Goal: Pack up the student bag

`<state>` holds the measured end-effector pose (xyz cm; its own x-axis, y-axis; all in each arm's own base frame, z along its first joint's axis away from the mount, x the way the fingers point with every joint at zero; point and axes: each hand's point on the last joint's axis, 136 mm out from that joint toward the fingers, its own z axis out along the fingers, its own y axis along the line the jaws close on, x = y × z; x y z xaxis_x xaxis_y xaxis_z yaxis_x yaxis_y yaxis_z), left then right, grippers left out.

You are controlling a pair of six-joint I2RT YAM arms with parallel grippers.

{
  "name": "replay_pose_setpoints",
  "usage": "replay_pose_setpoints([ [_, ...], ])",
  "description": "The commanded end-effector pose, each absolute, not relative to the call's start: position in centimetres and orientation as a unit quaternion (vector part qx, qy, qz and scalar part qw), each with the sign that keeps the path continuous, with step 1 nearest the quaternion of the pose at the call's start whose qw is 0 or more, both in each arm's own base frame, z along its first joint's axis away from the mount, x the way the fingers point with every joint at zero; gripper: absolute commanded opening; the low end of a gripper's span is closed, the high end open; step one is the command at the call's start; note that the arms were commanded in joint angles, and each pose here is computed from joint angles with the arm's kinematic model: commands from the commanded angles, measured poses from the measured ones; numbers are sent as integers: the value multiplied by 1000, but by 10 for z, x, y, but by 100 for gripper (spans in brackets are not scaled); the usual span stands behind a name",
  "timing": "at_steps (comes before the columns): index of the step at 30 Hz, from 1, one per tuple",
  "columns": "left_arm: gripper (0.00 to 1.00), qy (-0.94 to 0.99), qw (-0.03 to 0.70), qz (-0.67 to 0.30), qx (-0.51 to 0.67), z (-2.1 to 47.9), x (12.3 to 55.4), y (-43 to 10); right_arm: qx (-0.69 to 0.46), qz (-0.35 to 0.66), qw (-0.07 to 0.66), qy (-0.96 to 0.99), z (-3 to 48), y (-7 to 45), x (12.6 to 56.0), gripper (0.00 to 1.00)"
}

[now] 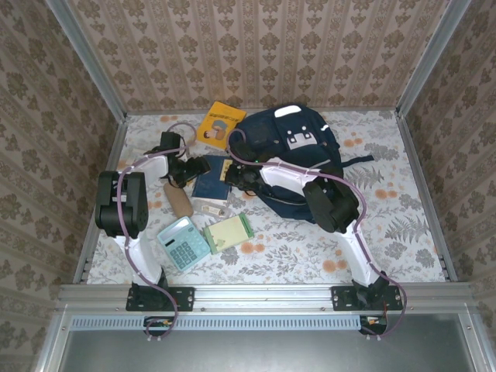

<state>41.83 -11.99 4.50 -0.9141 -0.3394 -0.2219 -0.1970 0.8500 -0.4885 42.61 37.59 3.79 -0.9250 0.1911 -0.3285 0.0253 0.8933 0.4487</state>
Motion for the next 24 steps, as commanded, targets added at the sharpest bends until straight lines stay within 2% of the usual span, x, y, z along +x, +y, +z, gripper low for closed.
replay_pose_setpoints([
  [1,73,953,138,-242,-119,40,411,-129,56,244,167,954,29,386,424,38],
  [4,73,951,129,-256,-115,37,410,-136,51,275,157,947,26,400,424,37],
  [12,67,943,105,-300,-99,37,406,-155,59,281,137,948,14,404,421,34],
  [19,62,883,122,-450,-47,84,406,-195,63,292,134,945,14,404,422,29],
  [24,57,851,139,-506,-26,105,405,-205,72,298,134,942,13,402,421,28],
])
